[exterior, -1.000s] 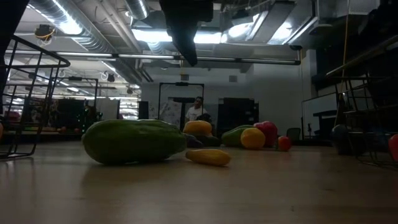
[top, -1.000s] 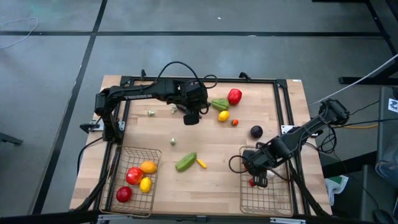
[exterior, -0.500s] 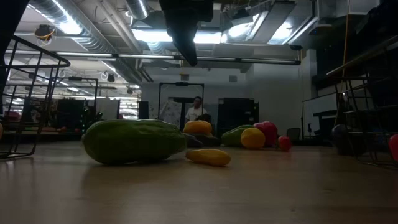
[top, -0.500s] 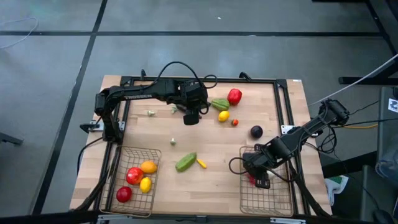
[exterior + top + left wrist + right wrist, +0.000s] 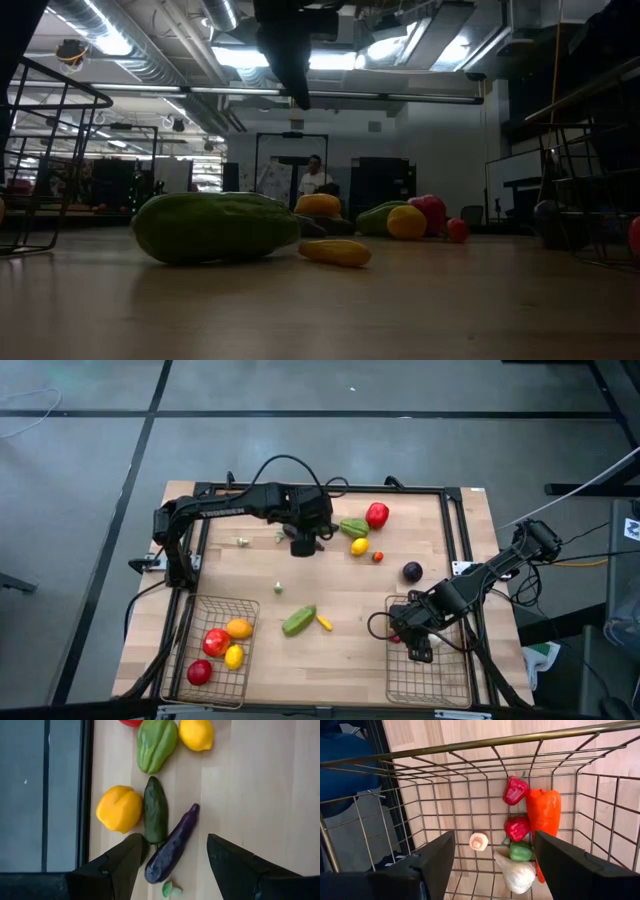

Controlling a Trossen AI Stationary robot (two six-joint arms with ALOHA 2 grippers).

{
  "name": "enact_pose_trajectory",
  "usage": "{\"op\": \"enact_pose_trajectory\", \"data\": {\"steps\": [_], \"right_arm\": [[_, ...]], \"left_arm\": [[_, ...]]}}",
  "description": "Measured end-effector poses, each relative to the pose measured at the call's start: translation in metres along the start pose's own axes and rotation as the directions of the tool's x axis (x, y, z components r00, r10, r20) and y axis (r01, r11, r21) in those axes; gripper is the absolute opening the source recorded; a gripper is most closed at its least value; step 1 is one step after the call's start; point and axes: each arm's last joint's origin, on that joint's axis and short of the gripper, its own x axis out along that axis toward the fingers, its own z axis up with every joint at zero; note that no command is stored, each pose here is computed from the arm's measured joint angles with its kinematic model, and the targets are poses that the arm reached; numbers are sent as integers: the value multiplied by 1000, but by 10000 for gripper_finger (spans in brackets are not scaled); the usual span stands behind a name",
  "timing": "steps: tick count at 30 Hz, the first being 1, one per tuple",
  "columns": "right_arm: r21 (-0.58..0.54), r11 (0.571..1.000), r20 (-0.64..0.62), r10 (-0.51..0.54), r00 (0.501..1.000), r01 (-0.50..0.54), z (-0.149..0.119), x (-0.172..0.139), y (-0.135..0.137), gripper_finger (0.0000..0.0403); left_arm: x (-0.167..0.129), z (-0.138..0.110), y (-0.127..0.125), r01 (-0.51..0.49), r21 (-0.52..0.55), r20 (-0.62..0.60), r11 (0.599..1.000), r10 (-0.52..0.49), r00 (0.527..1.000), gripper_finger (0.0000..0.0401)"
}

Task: Sort produce into baskets
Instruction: Put the purple eggplant into the right wire basket

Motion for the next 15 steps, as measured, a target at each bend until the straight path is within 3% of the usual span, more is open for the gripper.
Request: {"op": "enact_pose_trajectory", "data": {"steps": [6, 15], "right_arm": [[0, 1000, 2, 1, 1000, -1, 0, 0, 0, 269], [-5, 1000, 3, 2, 1000, -2, 0, 0, 0, 269]], "left_arm": [[1, 0, 2, -3, -100, 2, 995, 3, 1000, 224], [1, 0, 1, -1, -151, -1, 989, 1, 1000, 224]]}}
